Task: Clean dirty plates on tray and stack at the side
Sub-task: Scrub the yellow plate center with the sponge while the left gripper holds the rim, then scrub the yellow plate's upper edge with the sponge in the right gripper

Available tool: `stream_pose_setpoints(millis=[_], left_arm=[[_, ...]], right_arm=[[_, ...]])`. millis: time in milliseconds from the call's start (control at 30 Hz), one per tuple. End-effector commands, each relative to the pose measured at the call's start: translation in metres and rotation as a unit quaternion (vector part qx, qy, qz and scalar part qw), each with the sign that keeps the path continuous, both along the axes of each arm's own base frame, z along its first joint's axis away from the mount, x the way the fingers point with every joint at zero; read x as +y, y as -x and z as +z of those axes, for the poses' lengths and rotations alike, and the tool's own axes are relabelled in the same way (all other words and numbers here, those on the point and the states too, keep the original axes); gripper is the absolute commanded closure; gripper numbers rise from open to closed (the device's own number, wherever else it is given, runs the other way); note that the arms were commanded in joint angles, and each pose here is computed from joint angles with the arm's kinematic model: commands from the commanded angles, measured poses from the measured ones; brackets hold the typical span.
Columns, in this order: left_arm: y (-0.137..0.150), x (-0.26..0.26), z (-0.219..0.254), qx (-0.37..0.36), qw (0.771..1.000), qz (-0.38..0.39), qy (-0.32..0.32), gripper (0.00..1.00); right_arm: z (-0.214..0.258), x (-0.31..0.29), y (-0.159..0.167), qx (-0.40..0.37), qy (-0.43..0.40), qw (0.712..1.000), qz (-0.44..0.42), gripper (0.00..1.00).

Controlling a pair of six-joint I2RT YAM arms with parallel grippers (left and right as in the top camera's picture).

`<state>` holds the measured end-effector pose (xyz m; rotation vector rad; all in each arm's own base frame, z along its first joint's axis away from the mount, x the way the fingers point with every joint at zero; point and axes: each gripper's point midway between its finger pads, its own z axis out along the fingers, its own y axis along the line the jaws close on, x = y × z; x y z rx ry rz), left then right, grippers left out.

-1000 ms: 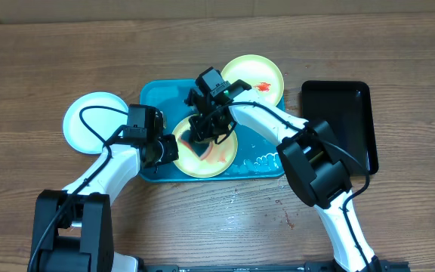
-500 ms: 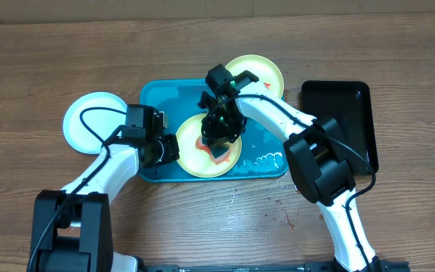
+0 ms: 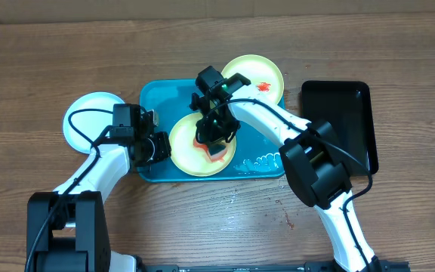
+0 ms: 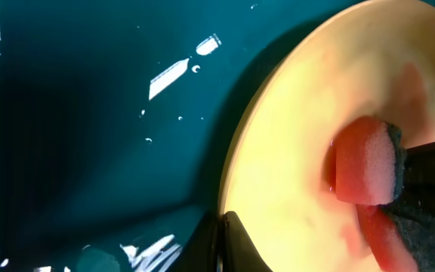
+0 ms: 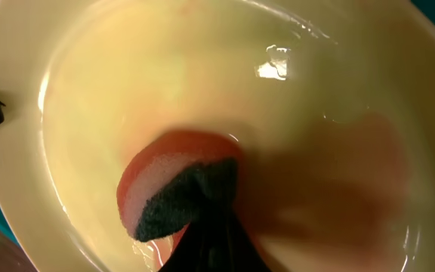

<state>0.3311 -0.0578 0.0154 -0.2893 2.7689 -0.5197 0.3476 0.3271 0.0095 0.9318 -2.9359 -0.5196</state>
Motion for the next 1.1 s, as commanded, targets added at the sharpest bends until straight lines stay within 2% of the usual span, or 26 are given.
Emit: stream_pose_setpoints(millis=[0,167,400,567,733,867,1067], left_arm=[[-0.002,0.042,-0.009,0.002,0.996,0.031,-0.089,0.96],[-0.004,0.046,-0.008,-0.005,0.995,0.030,-0.097,0.96],[-0.007,0.052,-0.007,-0.009,0.994,0.039,-0.102,0.96],[-0.007,0.052,-0.007,-0.009,0.994,0.039,-0.101,0.96],[-0.007,0.052,-0.007,-0.009,0.994,0.039,-0.101,0.96],[-0.007,0.051,-0.007,-0.009,0.994,0.038,-0.098,0.96],[-0.007,0.051,-0.007,-0.009,0.994,0.038,-0.098,0.96]], right_arm=[[-0.024,-0.027,-0.014,-0.028,0.065,0.997,0.000,0.96],[-0.020,-0.010,-0.001,-0.004,0.022,0.999,0.026,0.96],[-0.001,0.028,0.041,0.072,-0.089,0.990,0.087,0.96],[0.005,0.030,0.057,0.099,-0.109,0.982,0.114,0.96],[0.008,0.030,0.063,0.089,-0.128,0.974,0.164,0.96],[0.015,0.039,0.079,0.077,-0.172,0.950,0.247,0.96],[0.014,0.046,0.092,0.054,-0.189,0.926,0.322,0.96]])
